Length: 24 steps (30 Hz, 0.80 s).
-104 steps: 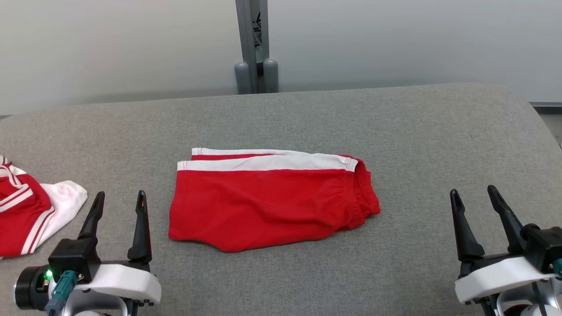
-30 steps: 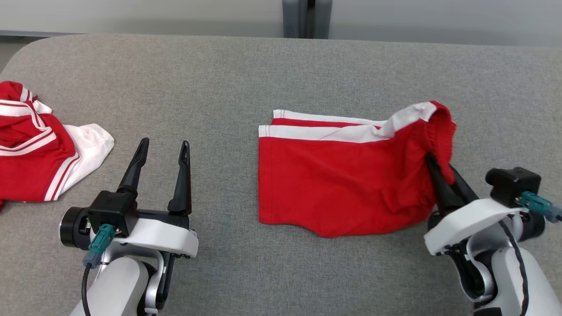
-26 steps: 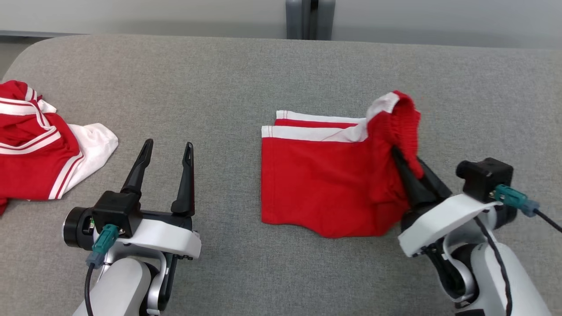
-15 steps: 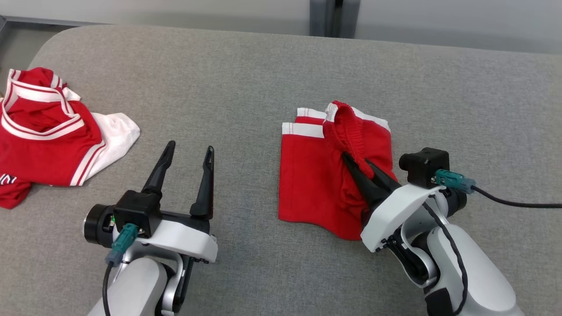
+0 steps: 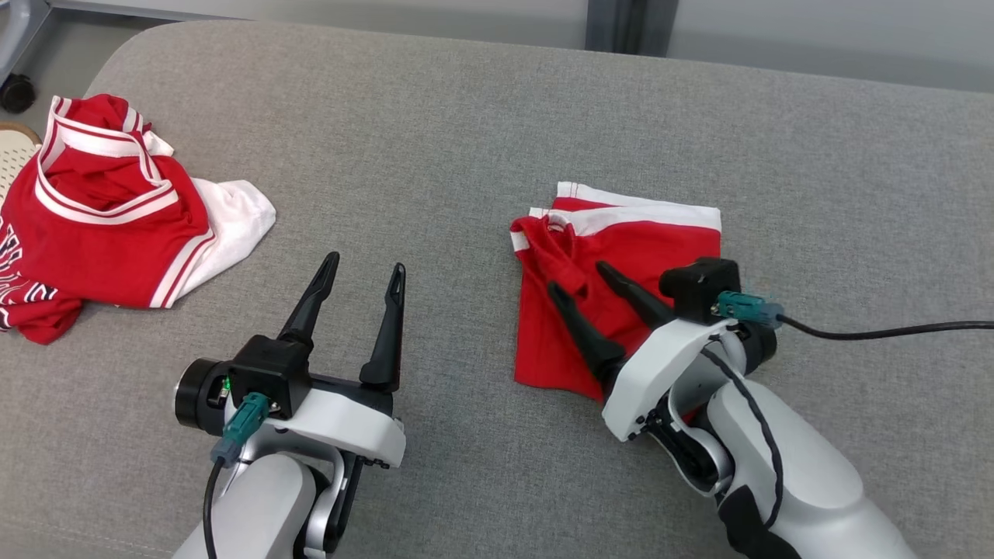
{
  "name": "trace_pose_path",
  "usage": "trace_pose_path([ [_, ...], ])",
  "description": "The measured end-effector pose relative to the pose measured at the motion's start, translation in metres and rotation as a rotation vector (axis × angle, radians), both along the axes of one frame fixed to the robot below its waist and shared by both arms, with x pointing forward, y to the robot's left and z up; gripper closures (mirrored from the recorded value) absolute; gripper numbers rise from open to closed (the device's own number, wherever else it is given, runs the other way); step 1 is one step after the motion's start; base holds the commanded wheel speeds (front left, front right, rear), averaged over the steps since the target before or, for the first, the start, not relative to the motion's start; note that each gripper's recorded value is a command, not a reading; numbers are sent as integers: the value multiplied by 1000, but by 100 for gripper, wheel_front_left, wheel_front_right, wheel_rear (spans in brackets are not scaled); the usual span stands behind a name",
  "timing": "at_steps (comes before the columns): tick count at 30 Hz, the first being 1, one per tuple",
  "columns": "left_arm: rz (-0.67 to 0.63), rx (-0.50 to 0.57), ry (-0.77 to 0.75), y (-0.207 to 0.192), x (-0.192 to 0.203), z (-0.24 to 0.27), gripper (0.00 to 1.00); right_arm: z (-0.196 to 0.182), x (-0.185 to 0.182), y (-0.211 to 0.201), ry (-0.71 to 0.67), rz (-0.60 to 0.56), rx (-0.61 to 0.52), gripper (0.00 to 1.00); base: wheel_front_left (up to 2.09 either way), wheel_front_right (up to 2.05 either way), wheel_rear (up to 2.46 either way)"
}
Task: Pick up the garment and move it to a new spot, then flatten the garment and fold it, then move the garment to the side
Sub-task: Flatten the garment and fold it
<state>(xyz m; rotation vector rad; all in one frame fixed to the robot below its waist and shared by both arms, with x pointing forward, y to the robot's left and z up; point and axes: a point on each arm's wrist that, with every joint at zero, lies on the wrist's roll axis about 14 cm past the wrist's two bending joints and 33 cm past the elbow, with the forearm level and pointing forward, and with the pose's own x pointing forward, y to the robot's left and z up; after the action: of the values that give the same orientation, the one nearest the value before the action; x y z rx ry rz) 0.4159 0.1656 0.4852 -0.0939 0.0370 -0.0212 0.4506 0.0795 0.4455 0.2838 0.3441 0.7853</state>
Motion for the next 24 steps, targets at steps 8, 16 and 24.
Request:
trace_pose_path([
  [8, -14, -9, -5, -4, 1, 3, 0, 28, -10, 8, -87, 22, 66, 0, 0, 0, 0],
  [16, 1, 5, -39, 1, 6, 15, 0, 77, 15, -69, -258, -250, 143, 0, 0, 0, 0],
  [24, 27, 17, -62, 9, 5, 25, 0, 100, 13, -162, -377, -505, 56, 0, 0, 0, 0],
])
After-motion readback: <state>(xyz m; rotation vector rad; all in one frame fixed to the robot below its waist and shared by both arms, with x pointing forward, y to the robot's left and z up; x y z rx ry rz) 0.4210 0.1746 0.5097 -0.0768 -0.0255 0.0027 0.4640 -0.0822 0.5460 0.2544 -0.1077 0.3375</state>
